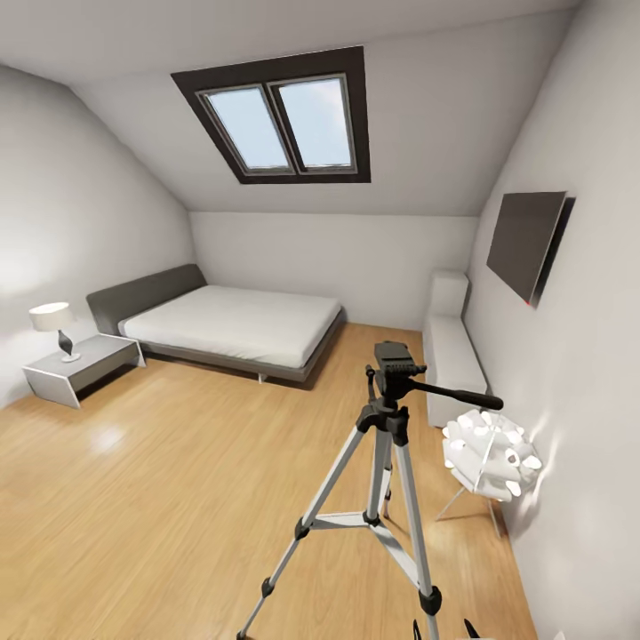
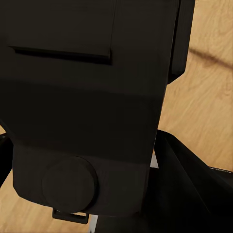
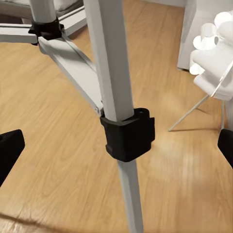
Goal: Attach the digital camera to the camera tripod in the bedroom.
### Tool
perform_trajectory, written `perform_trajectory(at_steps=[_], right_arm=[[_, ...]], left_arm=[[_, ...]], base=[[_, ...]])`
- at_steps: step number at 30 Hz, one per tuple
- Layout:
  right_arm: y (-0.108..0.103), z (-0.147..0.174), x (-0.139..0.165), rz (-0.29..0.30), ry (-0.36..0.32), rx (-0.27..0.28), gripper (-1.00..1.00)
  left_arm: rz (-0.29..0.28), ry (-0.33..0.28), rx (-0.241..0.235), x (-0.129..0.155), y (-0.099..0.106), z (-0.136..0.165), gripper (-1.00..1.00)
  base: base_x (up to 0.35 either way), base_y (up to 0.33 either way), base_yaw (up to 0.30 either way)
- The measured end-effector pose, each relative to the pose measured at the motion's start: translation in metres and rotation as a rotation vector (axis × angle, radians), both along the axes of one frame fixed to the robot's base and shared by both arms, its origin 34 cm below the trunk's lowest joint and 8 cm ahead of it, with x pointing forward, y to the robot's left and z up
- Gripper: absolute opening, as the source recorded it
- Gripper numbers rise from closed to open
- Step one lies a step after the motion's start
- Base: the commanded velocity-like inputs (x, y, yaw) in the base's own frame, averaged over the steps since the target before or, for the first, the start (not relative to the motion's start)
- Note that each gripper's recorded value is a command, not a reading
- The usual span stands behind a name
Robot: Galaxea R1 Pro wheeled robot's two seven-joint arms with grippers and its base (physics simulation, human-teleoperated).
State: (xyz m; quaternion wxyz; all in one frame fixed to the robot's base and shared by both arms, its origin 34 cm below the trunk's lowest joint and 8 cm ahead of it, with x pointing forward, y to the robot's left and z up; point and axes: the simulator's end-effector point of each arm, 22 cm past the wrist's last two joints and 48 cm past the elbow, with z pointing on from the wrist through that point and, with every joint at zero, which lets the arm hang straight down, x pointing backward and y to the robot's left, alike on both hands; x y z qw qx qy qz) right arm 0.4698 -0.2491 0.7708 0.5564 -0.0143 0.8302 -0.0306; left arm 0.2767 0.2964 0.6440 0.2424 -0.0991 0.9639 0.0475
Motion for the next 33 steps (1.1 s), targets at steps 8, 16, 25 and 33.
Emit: perform_trajectory(at_steps=[8,16,25,33], right_arm=[[-0.001,0.0,0.0,0.001,0.0,-0.003,1.0],[-0.001,0.0,0.0,-0.001,0.0,-0.001,1.0],[0.002,0.01,0.008,0.006,-0.039,0.003,1.0],[0.028,0.058,0.052,0.052,-0.181,0.021,1.0]], left_arm=[[0.0,0.0,0.0,0.0,0.0,0.0,-1.0],[0.0,0.0,0.0,0.0,0.0,0.0,-1.0],[0.0,0.0,0.0,0.0,0.0,0.0,-1.0],[0.0,0.0,0.0,0.0,0.0,0.0,-1.0]], base=[[0.0,0.0,0.002],[0.0,0.0,0.0],[0.0,0.0,0.0],[0.0,0.0,0.0]])
